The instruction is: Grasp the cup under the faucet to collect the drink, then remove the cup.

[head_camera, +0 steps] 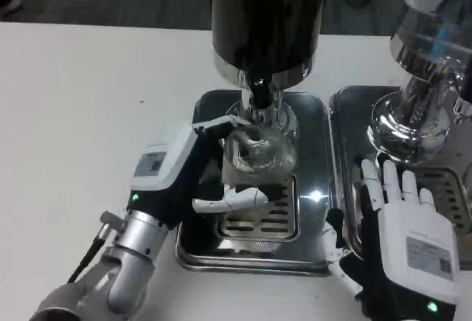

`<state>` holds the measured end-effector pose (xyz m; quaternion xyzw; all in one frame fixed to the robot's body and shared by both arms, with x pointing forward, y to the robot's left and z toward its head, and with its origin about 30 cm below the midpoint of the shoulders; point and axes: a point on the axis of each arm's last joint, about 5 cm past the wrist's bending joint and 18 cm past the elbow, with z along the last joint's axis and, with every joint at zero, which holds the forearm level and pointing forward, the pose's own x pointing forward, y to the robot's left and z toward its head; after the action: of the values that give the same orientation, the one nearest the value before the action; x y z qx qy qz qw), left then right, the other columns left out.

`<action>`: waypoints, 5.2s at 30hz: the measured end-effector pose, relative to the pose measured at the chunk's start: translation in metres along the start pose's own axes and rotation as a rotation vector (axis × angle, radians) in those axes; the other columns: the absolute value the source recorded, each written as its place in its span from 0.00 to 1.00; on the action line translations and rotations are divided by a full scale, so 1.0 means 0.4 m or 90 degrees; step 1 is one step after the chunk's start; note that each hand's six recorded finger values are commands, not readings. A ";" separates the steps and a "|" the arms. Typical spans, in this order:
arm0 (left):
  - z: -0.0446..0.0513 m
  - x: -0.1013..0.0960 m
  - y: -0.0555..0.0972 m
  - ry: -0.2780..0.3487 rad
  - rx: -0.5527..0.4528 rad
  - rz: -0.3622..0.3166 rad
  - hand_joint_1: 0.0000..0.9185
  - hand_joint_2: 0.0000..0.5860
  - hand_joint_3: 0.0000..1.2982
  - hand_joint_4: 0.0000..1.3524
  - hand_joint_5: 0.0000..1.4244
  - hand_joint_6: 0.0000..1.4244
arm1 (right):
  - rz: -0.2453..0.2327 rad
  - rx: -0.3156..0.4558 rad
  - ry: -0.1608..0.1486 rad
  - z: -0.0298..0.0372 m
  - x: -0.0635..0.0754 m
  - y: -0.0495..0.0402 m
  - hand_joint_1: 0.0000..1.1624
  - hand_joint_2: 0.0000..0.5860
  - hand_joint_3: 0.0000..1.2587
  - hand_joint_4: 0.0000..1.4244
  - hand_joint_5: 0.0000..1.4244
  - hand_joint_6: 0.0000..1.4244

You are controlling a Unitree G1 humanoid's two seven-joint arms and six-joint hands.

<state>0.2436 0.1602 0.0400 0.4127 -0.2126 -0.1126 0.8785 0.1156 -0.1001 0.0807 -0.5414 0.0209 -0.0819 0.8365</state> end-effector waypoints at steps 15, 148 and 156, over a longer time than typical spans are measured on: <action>0.010 0.017 -0.018 0.002 0.014 -0.004 0.19 0.08 0.31 0.34 0.51 0.38 | 0.001 -0.002 0.009 -0.003 -0.003 0.000 0.22 0.91 0.06 0.00 0.00 0.01; 0.112 0.051 0.197 -0.396 -0.035 -0.101 0.00 0.15 0.00 0.00 0.08 0.06 | 0.106 0.368 -0.051 -0.051 0.087 -0.017 0.61 0.39 0.00 0.00 0.00 0.00; 0.110 0.052 0.200 -0.394 -0.035 -0.095 0.00 0.15 0.00 0.00 0.09 0.06 | 0.172 0.433 -0.057 -0.054 0.117 -0.009 0.62 0.34 0.00 0.00 0.00 0.00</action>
<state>0.2434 0.1735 0.1328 0.3498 -0.4355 -0.3026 0.7723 0.1587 -0.1284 0.0775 -0.2282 0.0272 0.0509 0.9719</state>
